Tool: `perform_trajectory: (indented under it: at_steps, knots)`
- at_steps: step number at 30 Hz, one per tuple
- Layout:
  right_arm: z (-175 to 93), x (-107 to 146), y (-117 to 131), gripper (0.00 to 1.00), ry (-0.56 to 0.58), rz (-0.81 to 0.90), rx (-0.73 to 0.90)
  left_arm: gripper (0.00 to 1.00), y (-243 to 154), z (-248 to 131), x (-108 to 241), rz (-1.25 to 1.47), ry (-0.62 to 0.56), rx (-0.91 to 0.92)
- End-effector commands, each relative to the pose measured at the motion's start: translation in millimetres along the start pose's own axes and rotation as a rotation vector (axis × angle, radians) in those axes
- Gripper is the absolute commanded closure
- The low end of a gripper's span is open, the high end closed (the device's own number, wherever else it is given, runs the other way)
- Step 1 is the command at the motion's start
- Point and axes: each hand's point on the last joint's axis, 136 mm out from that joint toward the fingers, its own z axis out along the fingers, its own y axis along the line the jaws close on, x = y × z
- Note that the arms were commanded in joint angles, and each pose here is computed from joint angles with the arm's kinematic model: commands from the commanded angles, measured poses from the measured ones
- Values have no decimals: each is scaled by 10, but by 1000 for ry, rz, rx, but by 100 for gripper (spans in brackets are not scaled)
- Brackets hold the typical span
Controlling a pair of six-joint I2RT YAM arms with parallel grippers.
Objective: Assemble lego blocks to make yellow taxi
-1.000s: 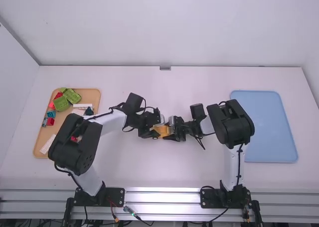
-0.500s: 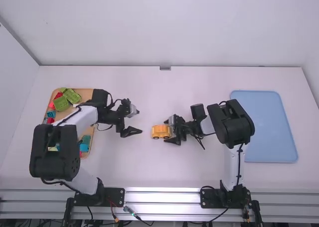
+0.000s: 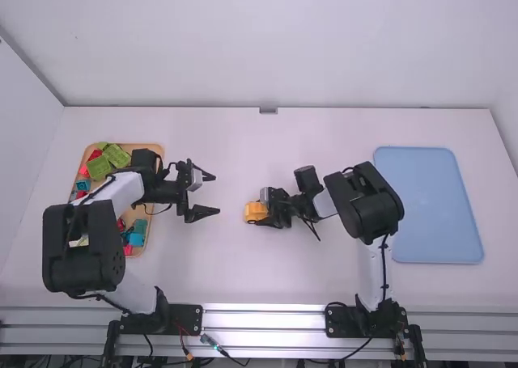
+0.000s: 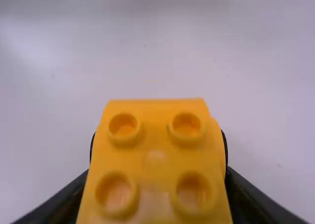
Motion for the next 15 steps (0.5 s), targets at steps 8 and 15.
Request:
perform_trajectory:
  at_steps: [8,15]
  knots:
    - [-154,120,-187,61,53,133,79,1,-22,0,-92,35,-33,4]
    - [-988,115,-535,70,214,250,323,1,45,13,-75,56,-38,-20]
